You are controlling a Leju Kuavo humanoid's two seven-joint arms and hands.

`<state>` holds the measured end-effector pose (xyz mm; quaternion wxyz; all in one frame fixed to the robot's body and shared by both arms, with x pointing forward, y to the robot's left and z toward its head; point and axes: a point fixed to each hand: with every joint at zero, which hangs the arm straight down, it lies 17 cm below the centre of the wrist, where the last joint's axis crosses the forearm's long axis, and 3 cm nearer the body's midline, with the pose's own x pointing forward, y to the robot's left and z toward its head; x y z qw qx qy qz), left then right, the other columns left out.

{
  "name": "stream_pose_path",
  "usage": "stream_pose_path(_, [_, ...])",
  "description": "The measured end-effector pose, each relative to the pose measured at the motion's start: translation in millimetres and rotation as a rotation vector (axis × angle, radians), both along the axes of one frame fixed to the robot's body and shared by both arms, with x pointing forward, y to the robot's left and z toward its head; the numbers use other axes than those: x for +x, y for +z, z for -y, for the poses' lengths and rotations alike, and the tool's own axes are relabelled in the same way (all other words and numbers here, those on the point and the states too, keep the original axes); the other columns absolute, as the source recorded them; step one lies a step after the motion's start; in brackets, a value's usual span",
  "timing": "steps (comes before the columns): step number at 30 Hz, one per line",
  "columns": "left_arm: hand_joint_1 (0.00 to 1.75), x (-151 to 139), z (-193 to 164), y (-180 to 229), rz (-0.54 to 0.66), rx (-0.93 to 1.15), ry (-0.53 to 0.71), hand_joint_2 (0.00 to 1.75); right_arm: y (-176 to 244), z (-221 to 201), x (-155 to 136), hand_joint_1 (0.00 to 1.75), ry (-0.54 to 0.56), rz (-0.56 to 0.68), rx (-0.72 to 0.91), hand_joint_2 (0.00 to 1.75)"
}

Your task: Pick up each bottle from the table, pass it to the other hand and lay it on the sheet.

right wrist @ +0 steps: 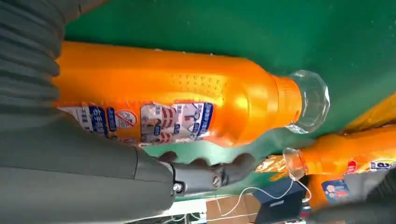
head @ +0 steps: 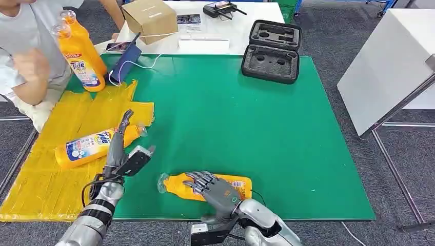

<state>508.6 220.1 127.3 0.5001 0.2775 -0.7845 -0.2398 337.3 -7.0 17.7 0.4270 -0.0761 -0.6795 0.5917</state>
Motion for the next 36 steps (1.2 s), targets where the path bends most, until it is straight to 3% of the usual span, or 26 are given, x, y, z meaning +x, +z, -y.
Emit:
stream_pose_path(7, [0.0,-16,7,54,0.111,-0.136,-0.037,1.75,-18,10,-9,0.0,-0.012,0.0,-0.071,1.75])
stream_pose_path(12, [0.0,-26,3,75,0.166,-0.155,-0.024,1.75,-20,21,2,0.0,-0.09,0.089,-0.174,1.75])
stream_pose_path(24, [0.0,-49,1,84,0.186,-0.174,0.002,1.75,-10,31,24,0.0,-0.274,0.285,-0.347,1.75])
stream_pose_path(36, [0.0,-65,2,89,0.199,-0.187,0.018,1.75,-3,48,40,0.0,-0.403,0.247,-0.298,1.75])
